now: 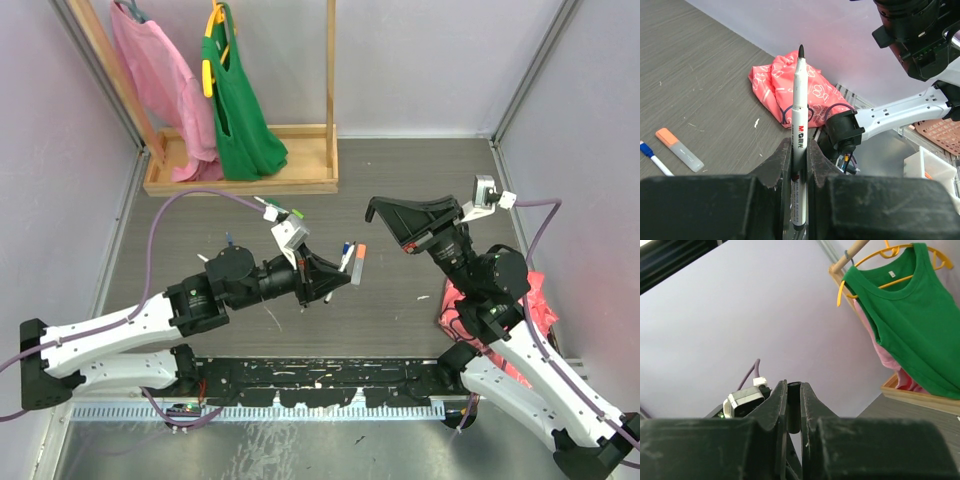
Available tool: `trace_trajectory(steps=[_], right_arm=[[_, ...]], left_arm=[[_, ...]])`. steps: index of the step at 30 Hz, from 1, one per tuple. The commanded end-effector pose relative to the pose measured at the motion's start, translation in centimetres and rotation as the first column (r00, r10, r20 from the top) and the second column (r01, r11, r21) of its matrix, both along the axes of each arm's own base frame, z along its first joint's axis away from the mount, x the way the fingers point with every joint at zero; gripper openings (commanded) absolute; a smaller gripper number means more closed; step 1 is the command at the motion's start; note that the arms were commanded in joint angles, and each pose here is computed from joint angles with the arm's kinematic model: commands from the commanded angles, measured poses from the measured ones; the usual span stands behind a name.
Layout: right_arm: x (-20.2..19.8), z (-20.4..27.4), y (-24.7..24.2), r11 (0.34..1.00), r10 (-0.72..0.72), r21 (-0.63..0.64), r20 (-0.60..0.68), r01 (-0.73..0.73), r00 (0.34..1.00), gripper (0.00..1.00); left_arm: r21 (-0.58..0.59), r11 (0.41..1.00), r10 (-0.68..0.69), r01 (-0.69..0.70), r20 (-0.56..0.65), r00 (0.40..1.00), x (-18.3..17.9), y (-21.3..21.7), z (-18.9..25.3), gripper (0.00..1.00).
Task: Insert the pens into the pen caps
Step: Insert the pen cap onto the pen.
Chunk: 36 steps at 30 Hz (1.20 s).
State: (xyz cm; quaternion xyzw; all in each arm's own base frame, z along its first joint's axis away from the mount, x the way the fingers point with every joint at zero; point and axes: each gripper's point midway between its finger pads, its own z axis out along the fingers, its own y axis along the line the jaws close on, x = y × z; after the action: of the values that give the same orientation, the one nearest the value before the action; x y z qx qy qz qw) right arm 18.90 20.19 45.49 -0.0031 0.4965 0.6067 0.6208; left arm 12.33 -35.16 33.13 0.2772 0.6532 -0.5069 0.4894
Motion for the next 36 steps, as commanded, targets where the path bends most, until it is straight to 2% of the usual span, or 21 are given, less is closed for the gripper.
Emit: trace_trajectory(steps=[1, 36], right_arm=[[-1.3, 1.4, 0.3, 0.994, 0.079, 0.068, 0.049, -0.082, 0.996, 0.00], [-1.9, -0.5, 1.2, 0.985, 0.157, 0.071, 0.019, -0.158, 0.987, 0.00]], left_arm=[[-0.117, 0.993, -0.014, 0.023, 0.075, 0.997, -0.3, -0.1, 4.7, 0.00], [-0.154, 0.988, 0.022, -0.011, 0.074, 0.997, 0.1, 0.5, 5.5, 0.00]])
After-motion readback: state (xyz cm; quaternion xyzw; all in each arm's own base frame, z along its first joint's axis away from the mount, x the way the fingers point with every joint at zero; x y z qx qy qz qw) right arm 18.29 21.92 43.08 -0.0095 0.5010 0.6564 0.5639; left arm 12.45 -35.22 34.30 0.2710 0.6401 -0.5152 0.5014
